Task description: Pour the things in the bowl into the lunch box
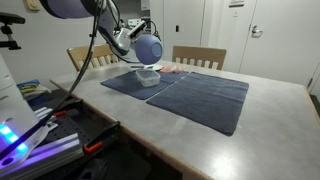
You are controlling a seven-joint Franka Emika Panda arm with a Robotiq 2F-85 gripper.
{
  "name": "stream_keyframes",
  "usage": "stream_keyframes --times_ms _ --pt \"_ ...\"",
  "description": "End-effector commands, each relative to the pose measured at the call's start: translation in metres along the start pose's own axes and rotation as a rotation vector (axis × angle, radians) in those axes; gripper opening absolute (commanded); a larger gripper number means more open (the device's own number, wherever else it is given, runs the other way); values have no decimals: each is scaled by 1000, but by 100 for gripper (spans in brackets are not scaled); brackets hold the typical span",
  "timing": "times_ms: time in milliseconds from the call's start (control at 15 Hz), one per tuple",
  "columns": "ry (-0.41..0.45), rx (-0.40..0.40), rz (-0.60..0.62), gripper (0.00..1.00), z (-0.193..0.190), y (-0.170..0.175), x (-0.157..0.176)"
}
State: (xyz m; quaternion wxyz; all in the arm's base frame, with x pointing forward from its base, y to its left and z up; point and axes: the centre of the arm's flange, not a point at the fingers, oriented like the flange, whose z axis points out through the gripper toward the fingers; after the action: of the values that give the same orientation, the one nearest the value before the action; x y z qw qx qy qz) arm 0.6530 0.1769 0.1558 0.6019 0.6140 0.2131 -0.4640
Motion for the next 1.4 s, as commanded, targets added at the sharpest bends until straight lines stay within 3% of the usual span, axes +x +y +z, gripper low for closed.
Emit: stream_keyframes --times_ms 0,933,1333 --pt "-29 -46 -42 1 1 6 14" --pt "-90 -218 -125 1 -23 3 23" --pt "-102 -245 -156 1 -26 1 21"
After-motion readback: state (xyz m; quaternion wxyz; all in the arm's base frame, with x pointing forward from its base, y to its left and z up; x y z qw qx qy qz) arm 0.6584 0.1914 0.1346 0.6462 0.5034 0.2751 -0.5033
